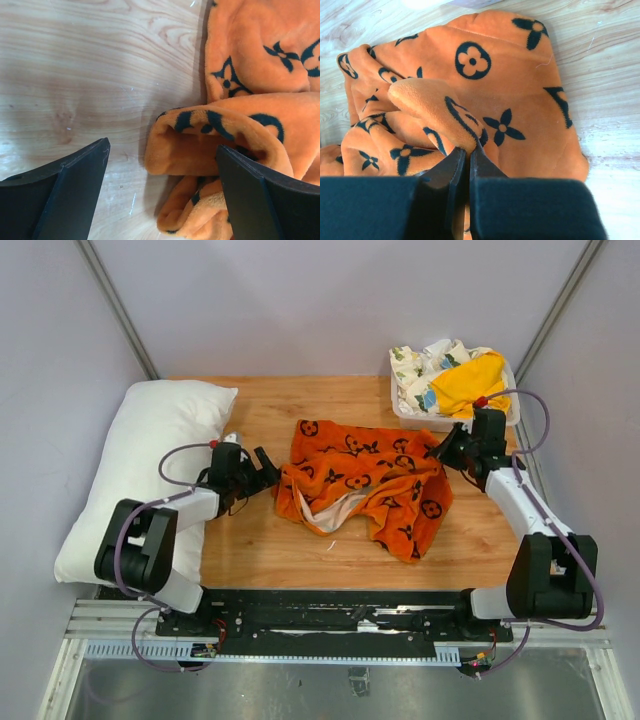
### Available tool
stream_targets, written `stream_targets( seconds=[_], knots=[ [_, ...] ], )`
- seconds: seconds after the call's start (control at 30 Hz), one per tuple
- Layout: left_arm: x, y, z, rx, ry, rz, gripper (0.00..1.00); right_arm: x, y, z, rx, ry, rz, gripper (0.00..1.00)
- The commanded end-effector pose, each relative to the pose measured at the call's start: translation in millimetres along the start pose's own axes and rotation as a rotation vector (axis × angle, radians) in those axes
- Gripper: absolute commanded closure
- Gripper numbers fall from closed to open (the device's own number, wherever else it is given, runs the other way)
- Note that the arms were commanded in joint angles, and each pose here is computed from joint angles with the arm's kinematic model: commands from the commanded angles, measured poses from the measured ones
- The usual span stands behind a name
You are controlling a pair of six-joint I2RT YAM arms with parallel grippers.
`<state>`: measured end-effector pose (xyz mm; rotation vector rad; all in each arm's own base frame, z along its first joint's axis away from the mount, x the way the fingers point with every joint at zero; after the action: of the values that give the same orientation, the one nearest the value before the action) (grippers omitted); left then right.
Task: Remove the pillowcase from the pillow
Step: Adjust the pillowcase at the center of the board.
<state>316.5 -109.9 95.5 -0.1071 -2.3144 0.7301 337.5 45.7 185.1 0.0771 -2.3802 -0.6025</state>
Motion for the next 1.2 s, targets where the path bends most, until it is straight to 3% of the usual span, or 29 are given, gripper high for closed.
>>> stream_targets(
  seconds=[0.0,0.23,0.47,0.57,0.83,0.93,1.17],
  knots=[
    [-13,-15,-14,0.136,-0.015,0.069,0.09,2,-5,-2,-0.014,-0.016,-0.016,0.99],
    [11,-7,-28,0.518,-0.027,0.155,0.01,5,-9,3,0.0,-0.019,0.001,0.99],
    [31,-10,-28,0.86,0.039,0.085,0.01,1,-5,3,-0.014,-0.015,-0.034,0.99],
    [34,-10,-26,0.94,0.086,0.003,0.02,1,-3,1,-0.021,-0.014,-0.053,0.99],
    [21,-5,-4,1.145,0.213,-0.017,0.07,2,-1,4,-0.032,-0.011,-0.073,0.99],
    [7,-2,7,1.161,0.276,-0.043,0.13,4,0,4,-0.031,-0.015,-0.078,0.99],
    [-15,-1,16,1.206,0.312,-0.099,0.18,8,0,6,-0.018,-0.016,-0.075,0.99]
  ],
)
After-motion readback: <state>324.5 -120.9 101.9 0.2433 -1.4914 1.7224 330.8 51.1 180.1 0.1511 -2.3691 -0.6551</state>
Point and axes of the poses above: each gripper's point midway between its finger pads, its own x axis back along the fingers, its own y axis along the line the jaws close on, z = x × y, the point moved 6 cm from there along x, back along the fingers, and after that the axes turned 2 degrees about x, right-handed, at the moved point
